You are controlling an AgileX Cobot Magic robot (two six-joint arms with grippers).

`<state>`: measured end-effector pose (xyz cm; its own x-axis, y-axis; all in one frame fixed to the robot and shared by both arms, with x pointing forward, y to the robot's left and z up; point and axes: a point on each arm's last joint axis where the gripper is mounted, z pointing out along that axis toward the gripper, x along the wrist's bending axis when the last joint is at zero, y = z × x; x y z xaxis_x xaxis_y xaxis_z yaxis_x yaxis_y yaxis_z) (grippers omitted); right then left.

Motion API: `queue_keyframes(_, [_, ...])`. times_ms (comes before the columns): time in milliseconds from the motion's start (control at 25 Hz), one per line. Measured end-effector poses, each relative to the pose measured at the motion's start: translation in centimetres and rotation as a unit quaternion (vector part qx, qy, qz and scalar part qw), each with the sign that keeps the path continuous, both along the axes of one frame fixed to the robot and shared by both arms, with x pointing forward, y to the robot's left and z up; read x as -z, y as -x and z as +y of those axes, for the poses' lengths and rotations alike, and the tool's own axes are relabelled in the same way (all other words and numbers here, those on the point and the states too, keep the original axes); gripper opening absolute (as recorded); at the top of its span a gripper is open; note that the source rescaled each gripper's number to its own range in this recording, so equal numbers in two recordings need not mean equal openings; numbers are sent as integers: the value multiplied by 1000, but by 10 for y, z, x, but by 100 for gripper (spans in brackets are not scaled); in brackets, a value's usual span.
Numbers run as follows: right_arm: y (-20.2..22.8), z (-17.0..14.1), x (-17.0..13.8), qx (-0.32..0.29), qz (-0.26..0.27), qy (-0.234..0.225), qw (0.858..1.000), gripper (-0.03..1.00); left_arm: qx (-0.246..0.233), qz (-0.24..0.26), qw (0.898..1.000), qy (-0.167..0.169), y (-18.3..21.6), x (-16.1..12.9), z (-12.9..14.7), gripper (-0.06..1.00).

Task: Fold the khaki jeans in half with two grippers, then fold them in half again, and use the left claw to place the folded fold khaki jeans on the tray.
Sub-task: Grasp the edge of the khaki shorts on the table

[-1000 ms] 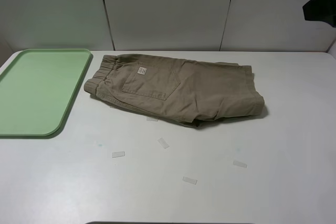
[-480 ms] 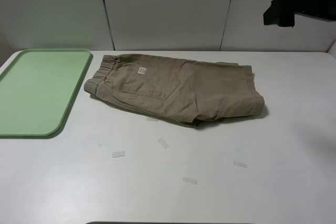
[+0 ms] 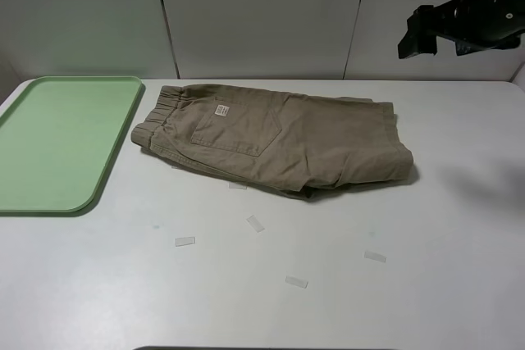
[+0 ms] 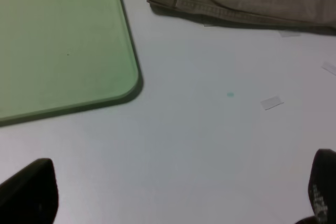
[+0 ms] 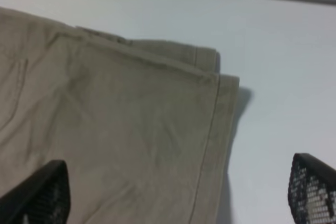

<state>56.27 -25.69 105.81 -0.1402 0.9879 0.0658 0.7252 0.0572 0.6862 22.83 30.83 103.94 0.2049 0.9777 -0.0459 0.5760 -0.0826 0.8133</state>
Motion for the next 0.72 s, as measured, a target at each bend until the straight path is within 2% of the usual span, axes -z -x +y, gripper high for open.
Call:
queue_keyframes(400, [-29,-35,39,16,70,-27,997,85,0,0,1000,0,0,0,0,99])
queue_keyframes(720, [-44,-59,77,32,119,-67,990,87,0,0,1000,0,0,0,0,99])
